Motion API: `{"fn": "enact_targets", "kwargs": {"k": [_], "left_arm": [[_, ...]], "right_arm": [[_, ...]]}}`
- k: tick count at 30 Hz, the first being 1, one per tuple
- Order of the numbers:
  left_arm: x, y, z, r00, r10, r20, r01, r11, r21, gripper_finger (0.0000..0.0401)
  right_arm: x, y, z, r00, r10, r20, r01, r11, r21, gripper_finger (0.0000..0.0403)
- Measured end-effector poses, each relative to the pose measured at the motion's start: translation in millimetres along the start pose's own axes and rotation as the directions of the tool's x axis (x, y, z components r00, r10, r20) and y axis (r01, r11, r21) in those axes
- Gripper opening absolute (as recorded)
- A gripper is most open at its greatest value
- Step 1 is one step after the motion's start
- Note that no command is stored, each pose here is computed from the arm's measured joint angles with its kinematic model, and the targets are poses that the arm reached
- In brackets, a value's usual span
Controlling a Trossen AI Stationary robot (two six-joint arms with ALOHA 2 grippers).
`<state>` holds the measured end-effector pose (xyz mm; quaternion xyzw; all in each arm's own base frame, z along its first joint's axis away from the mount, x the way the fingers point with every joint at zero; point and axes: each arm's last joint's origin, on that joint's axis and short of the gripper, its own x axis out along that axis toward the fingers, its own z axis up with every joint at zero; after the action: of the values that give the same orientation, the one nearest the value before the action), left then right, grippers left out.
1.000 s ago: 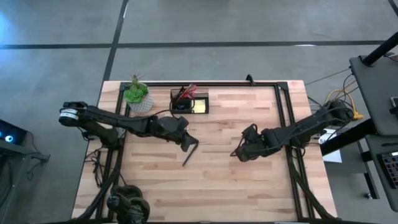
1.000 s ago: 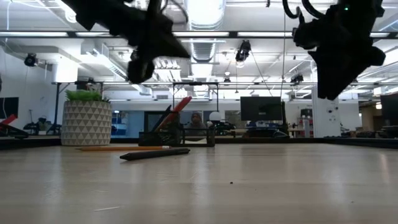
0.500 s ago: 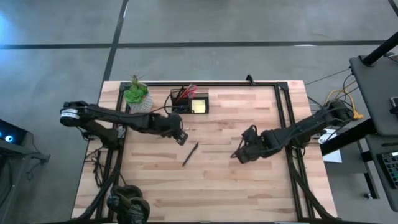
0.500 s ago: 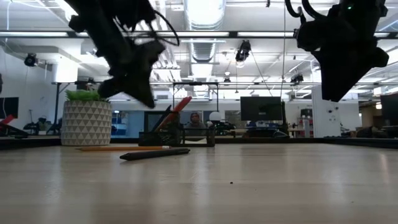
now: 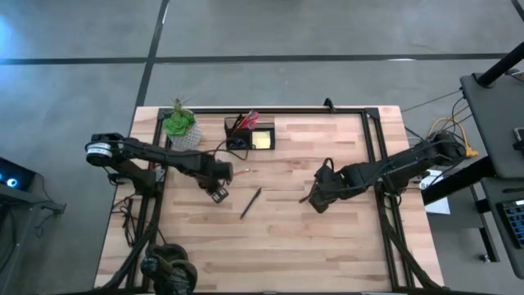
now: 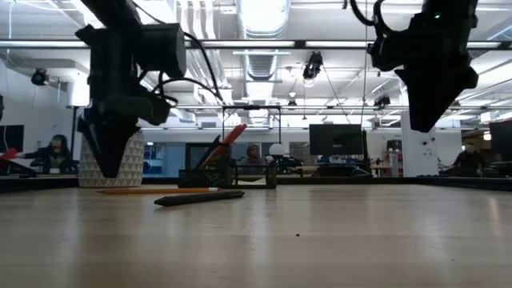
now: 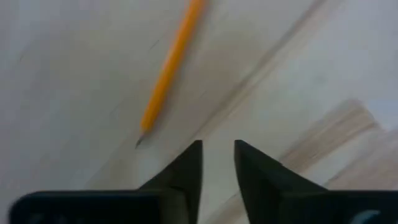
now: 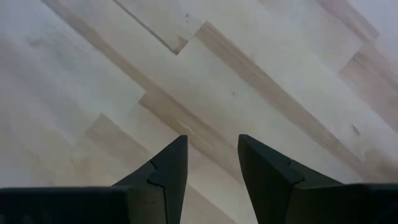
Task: Pick and place office supplies into organizer
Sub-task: Put the pencil into the top left section of the black desk organizer
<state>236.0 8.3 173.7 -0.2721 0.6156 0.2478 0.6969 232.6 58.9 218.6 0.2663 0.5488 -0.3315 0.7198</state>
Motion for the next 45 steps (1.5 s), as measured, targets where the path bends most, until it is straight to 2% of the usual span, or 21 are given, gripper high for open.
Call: {"fn": "enact_targets", "kwargs": {"k": [5, 8, 13, 16, 23, 25, 27, 33, 40, 45], "left_arm": [[-6, 5, -5, 0.999, 0.042, -0.001, -0.042, 0.997, -0.057, 0.0121], [-6, 11, -8, 0.996, 0.084, -0.042, -0.087, 0.993, -0.08, 0.0124], [-3, 25, -2, 0.991, 0.122, -0.058, -0.132, 0.97, -0.206, 0.0124], [-2, 29, 2, 0.993, 0.103, -0.06, -0.115, 0.961, -0.252, 0.0108], [3, 37, 7, 0.995, 0.086, -0.041, -0.094, 0.945, -0.313, 0.0017], [6, 39, 7, 0.996, 0.083, -0.036, -0.09, 0.928, -0.36, 0.0005], [9, 40, 6, 0.996, 0.08, -0.032, -0.086, 0.906, -0.415, 0.0007], [15, 38, 8, 0.999, 0.016, 0.048, 0.013, 0.844, -0.537, 0.0008], [9, 37, 8, 0.998, 0.009, 0.07, 0.03, 0.841, -0.541, 0.0008], [7, 41, 0, 0.999, 0.047, 0.004, -0.037, 0.829, -0.558, 0.0008]], "right_arm": [[1, -3, 9, 1.0, 0.004, 0.007, -0.004, 1.0, -0.02, 0.0137], [2, -3, 13, 1.0, 0.009, 0.012, -0.009, 1.0, -0.029, 0.0137], [1, -4, 19, 1.0, 0.017, 0.02, -0.016, 1.0, -0.022, 0.0137], [1, -4, 22, 0.999, 0.028, 0.029, -0.027, 1.0, -0.009, 0.0137], [1, 0, 25, 0.995, 0.076, 0.058, -0.076, 0.997, 0.007, 0.0137], [1, 1, 26, 0.994, 0.086, 0.064, -0.087, 0.996, 0.013, 0.0137], [1, 2, 26, 0.993, 0.092, 0.067, -0.094, 0.995, 0.021, 0.0137], [1, 2, 27, 0.993, 0.094, 0.069, -0.096, 0.995, 0.027, 0.0137], [1, 2, 27, 0.993, 0.092, 0.076, -0.093, 0.995, 0.019, 0.0137], [1, 2, 27, 0.993, 0.09, 0.077, -0.092, 0.996, 0.013, 0.0137]]}}
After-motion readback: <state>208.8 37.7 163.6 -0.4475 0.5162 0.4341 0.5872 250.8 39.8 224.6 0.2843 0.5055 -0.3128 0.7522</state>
